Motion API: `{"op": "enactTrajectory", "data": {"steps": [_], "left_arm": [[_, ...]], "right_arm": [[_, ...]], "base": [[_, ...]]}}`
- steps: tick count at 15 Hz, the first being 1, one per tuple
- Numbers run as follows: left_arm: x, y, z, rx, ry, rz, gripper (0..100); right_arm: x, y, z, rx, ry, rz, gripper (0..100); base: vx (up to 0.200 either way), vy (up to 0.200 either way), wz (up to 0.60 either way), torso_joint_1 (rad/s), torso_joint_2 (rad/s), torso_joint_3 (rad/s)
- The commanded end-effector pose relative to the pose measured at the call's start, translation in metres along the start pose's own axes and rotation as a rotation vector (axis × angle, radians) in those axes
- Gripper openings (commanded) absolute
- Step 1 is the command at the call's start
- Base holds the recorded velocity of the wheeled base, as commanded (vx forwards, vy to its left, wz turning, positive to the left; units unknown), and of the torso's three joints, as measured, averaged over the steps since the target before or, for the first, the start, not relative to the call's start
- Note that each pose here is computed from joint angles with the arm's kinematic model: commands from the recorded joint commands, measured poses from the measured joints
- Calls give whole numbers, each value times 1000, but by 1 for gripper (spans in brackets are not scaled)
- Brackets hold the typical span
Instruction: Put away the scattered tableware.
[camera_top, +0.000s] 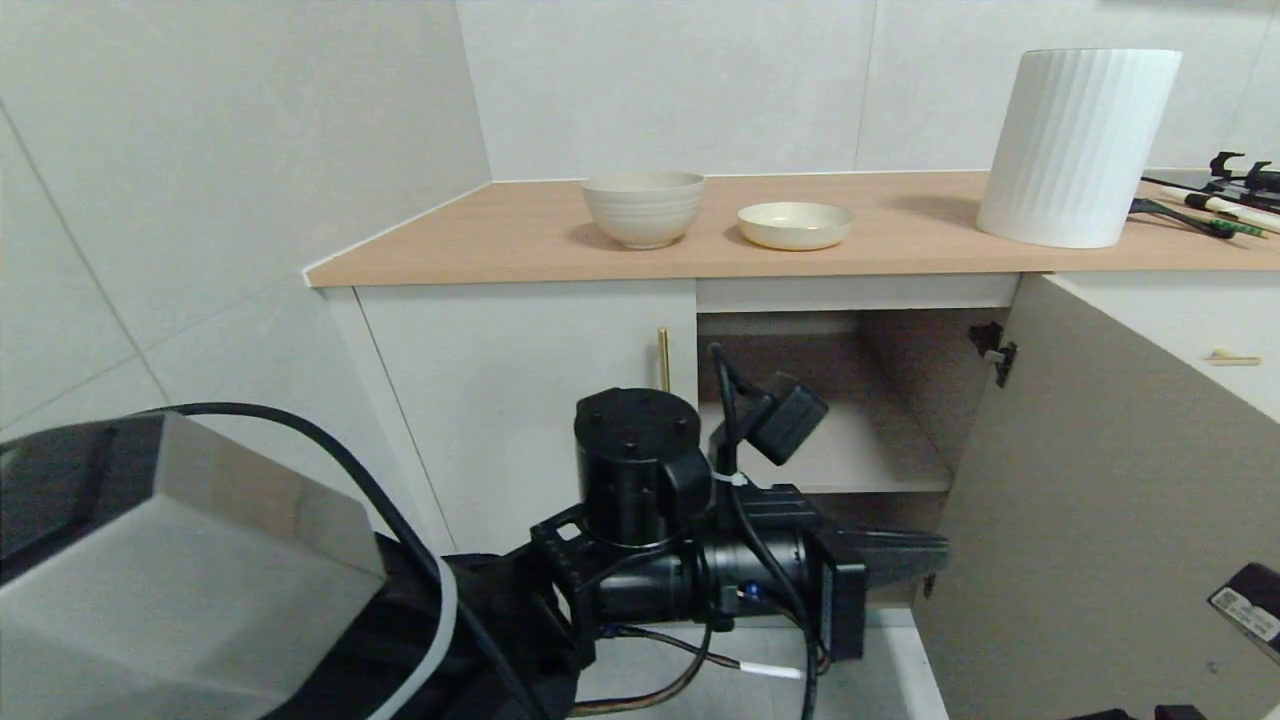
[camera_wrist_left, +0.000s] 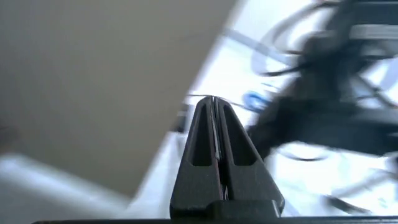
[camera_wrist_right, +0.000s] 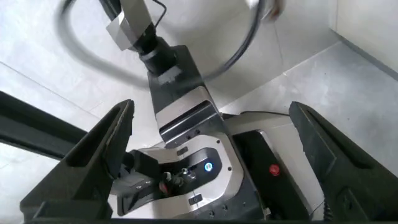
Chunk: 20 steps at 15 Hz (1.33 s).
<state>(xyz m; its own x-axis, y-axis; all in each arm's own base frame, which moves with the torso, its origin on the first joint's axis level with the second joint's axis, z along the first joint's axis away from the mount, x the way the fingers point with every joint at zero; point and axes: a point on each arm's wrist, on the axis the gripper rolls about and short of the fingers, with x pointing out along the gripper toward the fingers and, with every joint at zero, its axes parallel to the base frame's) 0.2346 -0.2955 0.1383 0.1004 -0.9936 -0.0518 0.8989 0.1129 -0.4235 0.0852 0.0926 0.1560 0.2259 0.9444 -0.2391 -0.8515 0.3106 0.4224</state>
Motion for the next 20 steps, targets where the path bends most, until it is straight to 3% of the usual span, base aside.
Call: {"op": "enactTrajectory", "data": {"steps": [1, 2, 3, 4, 6, 8, 11, 13, 15, 17, 20], "left_arm": [[-38, 2, 21, 50, -32, 101, 0], [-55, -7, 31, 53, -30, 163, 0], [-70, -17, 39, 36, -23, 239, 0], [-94, -36, 45, -13, 17, 385, 0], [-130, -56, 48, -72, 79, 533, 0], [-165, -64, 49, -75, 22, 638, 0], [-211, -77, 44, -76, -74, 750, 0], [-227, -85, 38, -82, -97, 788, 0], [-230, -86, 36, -88, -93, 797, 0], [-229, -76, 40, -109, -84, 831, 0], [-228, -68, 45, -141, -59, 860, 0]], "right_arm": [[12, -14, 10, 30, -6, -137, 100], [20, -21, 14, 38, -24, -277, 100], [25, -26, 19, 34, -47, -392, 100], [31, -27, 28, 17, -91, -510, 100], [36, -28, 43, 10, -127, -560, 100], [40, -29, 59, -12, -124, -576, 100], [49, -46, 84, -41, -85, -655, 100], [56, -64, 104, -30, -113, -699, 100], [58, -70, 113, -20, -114, -718, 100], [56, -70, 108, 9, -51, -756, 100], [54, -71, 108, 14, -72, -849, 100]], "base": [[0, 0, 0, 0, 0, 0], [0, 0, 0, 0, 0, 0], [0, 0, 0, 0, 0, 0], [0, 0, 0, 0, 0, 0], [0, 0, 0, 0, 0, 0], [0, 0, 0, 0, 0, 0], [0, 0, 0, 0, 0, 0], [0, 0, 0, 0, 0, 0], [0, 0, 0, 0, 0, 0], [0, 0, 0, 0, 0, 0], [0, 0, 0, 0, 0, 0]]}}
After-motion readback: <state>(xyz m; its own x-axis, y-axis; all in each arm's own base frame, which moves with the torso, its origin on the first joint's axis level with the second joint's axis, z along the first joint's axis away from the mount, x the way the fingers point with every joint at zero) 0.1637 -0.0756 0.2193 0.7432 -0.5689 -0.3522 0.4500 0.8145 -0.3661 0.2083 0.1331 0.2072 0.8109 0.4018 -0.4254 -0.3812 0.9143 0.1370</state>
